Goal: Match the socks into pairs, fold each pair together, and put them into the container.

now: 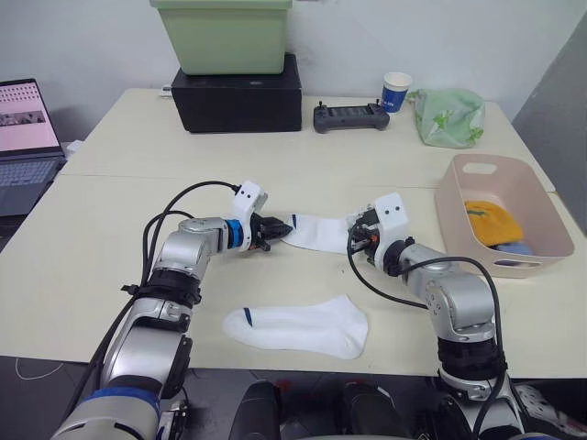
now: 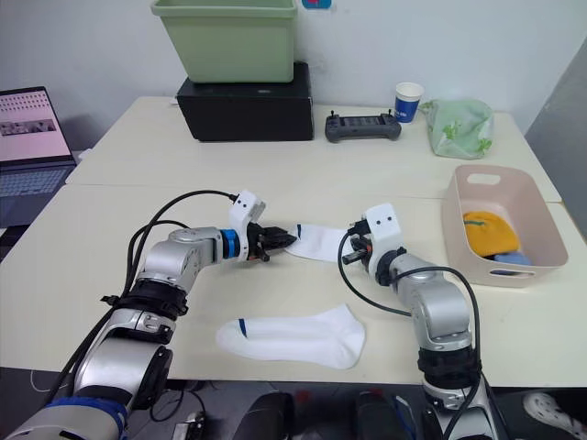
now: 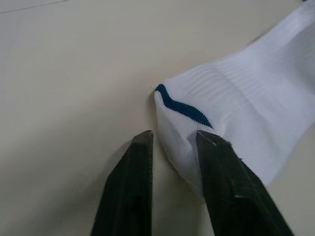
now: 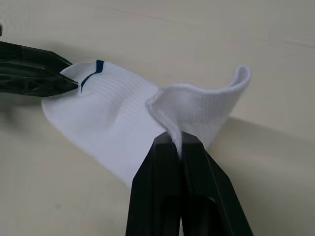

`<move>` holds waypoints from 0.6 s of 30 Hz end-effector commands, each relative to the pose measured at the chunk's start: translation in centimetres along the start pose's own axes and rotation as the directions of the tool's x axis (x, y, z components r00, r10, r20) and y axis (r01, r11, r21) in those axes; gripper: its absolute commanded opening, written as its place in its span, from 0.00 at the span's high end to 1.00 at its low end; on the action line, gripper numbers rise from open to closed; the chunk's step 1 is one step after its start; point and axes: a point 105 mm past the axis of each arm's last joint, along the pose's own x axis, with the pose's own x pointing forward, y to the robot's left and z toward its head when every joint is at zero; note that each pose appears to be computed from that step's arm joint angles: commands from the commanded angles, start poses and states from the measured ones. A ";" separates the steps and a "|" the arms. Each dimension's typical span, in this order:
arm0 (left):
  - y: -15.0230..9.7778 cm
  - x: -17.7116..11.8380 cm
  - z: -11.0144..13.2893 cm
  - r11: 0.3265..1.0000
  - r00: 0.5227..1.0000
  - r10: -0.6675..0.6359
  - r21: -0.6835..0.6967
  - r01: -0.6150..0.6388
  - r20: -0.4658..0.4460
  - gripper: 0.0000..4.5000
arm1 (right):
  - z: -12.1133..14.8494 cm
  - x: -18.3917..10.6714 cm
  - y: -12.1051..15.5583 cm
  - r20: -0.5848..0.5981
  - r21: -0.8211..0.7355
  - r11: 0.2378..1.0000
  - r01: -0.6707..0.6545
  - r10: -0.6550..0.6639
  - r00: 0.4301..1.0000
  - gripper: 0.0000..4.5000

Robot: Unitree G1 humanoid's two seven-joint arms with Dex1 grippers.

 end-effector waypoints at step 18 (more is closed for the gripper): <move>-2.3 -7.9 -2.5 0.963 0.981 0.148 -0.244 -0.114 0.126 0.99 | -1.5 -2.4 1.1 0.048 0.345 0.935 -0.081 0.068 0.997 1.00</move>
